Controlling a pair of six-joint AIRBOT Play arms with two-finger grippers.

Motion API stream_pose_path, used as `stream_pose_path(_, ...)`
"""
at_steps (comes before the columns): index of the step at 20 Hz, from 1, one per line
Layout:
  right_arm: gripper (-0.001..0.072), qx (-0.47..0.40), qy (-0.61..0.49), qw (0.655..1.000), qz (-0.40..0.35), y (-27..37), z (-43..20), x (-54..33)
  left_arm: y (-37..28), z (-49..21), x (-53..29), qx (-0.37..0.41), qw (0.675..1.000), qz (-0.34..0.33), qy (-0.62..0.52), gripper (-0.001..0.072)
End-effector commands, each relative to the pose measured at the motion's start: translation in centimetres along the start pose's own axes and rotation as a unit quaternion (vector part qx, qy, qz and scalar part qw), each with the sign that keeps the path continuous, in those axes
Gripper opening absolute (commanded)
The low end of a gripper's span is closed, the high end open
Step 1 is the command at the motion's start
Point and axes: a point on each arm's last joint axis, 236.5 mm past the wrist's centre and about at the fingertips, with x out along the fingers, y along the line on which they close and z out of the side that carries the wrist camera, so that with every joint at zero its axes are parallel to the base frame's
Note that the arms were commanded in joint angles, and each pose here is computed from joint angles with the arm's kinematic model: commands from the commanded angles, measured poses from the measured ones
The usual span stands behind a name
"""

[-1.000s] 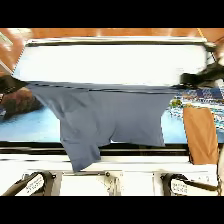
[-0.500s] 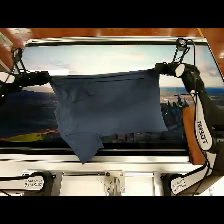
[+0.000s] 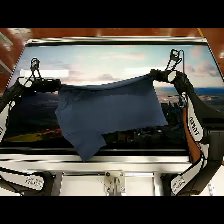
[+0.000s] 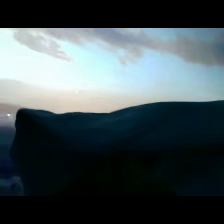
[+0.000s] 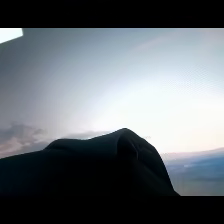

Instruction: Fold the shirts.

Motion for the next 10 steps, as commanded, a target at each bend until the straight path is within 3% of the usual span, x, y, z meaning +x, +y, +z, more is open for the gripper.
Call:
stream_pose_path(1,0.0066,0.008,0.062,0.998,-0.001,-0.5,-2.4,-0.8,-0.8,-4.4,-0.7,0.016,0.995,-0.023,0.094,0.0035)
stream_pose_path(6,0.0066,0.027,0.203,0.979,-0.014,-3.1,-8.5,-2.7,-0.7,-14.7,-5.0,0.0,0.944,-0.035,0.328,0.0035)
stream_pose_path(10,0.0066,0.037,0.267,0.963,-0.026,-4.4,-11.9,-2.9,0.3,-16.3,-6.1,-0.012,0.931,-0.01,0.366,0.0035)
